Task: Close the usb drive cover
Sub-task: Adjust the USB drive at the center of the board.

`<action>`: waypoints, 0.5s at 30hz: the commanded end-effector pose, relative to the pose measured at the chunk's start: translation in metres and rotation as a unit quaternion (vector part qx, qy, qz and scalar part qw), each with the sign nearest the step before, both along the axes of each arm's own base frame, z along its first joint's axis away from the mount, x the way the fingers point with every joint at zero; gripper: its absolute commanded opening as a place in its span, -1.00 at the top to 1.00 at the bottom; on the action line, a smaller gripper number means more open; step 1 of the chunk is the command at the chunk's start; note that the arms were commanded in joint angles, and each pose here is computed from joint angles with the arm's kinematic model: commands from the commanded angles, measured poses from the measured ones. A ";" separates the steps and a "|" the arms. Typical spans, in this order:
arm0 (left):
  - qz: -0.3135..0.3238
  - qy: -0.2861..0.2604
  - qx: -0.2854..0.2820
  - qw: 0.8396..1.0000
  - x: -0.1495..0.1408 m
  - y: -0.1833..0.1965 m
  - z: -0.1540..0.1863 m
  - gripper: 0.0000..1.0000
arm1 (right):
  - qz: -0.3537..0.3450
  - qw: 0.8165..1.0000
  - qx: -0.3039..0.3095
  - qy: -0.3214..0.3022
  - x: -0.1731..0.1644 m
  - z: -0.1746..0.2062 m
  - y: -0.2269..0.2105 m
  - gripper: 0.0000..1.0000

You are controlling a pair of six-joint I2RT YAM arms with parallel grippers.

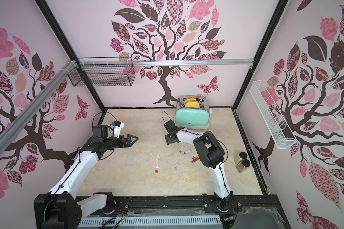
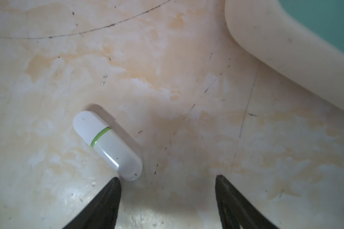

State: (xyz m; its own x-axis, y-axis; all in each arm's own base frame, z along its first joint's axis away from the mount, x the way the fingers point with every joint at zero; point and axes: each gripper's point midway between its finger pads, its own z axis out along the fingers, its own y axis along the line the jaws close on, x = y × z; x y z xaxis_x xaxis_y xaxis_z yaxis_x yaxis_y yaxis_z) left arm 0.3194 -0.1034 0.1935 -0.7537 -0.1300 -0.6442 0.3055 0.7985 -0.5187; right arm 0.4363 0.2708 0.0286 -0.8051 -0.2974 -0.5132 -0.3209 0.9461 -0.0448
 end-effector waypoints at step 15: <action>-0.008 -0.019 0.005 1.000 -0.002 0.000 0.007 -0.96 | 0.002 1.000 -0.010 0.020 0.003 -0.016 -0.007 -0.51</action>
